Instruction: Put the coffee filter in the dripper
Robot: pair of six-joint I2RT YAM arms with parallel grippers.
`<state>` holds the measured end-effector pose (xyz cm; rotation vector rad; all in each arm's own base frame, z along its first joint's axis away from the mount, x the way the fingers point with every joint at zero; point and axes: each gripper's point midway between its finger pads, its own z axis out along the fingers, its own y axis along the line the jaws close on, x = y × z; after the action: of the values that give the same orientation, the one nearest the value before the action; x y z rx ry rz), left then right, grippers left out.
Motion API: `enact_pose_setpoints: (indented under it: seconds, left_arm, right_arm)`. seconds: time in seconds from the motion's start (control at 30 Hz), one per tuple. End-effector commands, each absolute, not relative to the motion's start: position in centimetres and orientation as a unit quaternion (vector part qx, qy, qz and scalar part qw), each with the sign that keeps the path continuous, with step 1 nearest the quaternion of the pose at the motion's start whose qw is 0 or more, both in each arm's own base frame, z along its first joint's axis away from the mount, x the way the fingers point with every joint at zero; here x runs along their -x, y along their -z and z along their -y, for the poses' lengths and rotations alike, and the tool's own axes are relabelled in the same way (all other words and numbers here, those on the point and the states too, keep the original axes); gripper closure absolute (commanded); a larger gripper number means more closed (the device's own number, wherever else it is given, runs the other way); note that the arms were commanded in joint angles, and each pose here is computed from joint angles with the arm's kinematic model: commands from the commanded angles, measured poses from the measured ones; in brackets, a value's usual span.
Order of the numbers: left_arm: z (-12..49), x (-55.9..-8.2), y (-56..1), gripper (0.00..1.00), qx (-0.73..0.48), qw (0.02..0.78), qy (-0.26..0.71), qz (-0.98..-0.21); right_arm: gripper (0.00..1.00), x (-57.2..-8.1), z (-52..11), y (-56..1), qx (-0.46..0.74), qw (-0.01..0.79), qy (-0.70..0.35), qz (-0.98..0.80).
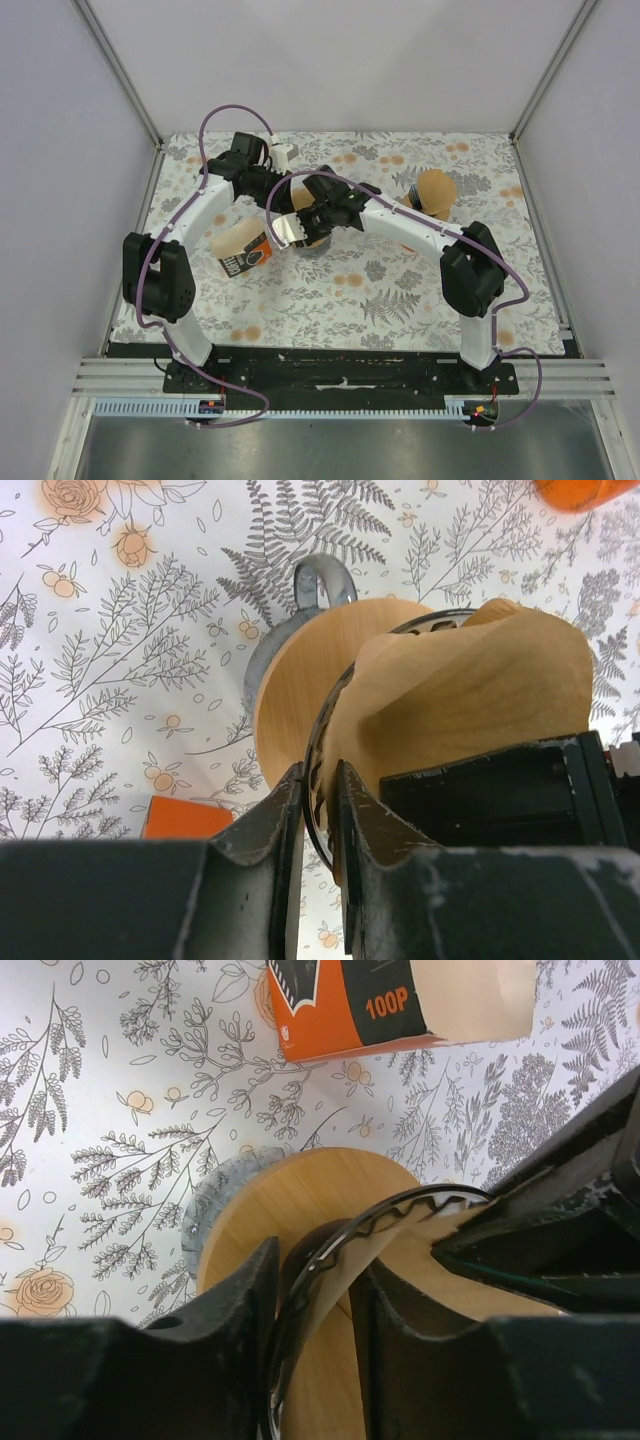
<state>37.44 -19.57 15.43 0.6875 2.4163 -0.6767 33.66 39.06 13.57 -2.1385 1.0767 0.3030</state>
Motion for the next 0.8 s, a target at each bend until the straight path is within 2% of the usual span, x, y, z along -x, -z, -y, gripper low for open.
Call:
enact_pose_setpoints:
  seconds: [0.0, 0.17, 0.27, 0.3, 0.33, 0.37, 0.43, 0.53, 0.67, 0.77]
  left_arm:
    - [19.9, -37.1, -15.4, 0.78, -0.273, 0.264, 0.254, -0.89]
    - [19.9, -37.2, -15.6, 0.78, -0.274, 0.268, 0.251, -0.889]
    - [19.9, -37.2, -15.5, 0.78, -0.274, 0.266, 0.25, -0.89]
    - [19.8, -37.2, -15.5, 0.78, -0.274, 0.267, 0.25, -0.889]
    - [19.9, -37.3, -15.6, 0.78, -0.274, 0.269, 0.25, -0.889]
    - [19.9, -37.2, -15.5, 0.78, -0.274, 0.267, 0.25, -0.889]
    - [19.8, -37.2, -15.4, 0.78, -0.273, 0.265, 0.249, -0.89]
    - [19.8, -37.3, -15.5, 0.78, -0.275, 0.268, 0.249, -0.889]
    - [19.8, -37.4, -15.5, 0.78, -0.274, 0.27, 0.247, -0.889]
    - [19.8, -37.3, -15.6, 0.78, -0.274, 0.27, 0.248, -0.889]
  right_arm:
    - [0.65, -34.3, -39.8, -13.9, 0.823, 0.364, -0.109, -0.423]
    - [0.85, -34.0, -39.1, -13.0, 0.826, 0.351, -0.104, -0.428]
    - [0.86, -33.8, -38.8, -12.7, 0.827, 0.346, -0.105, -0.431]
    - [0.8, -33.8, -38.7, -12.9, 0.825, 0.348, -0.103, -0.433]
    - [0.65, -34.0, -38.7, -13.0, 0.822, 0.351, -0.101, -0.437]
    - [0.53, -34.2, -38.6, -13.4, 0.819, 0.355, -0.097, -0.44]
    - [0.39, -34.0, -38.4, -14.1, 0.816, 0.362, -0.095, -0.44]
    - [0.31, -33.3, -38.6, -16.1, 0.805, 0.385, -0.108, -0.438]
    - [0.11, -31.4, -38.8, -19.6, 0.778, 0.415, -0.154, -0.445]
    - [0.08, -30.0, -38.6, -22.0, 0.755, 0.434, -0.191, -0.453]
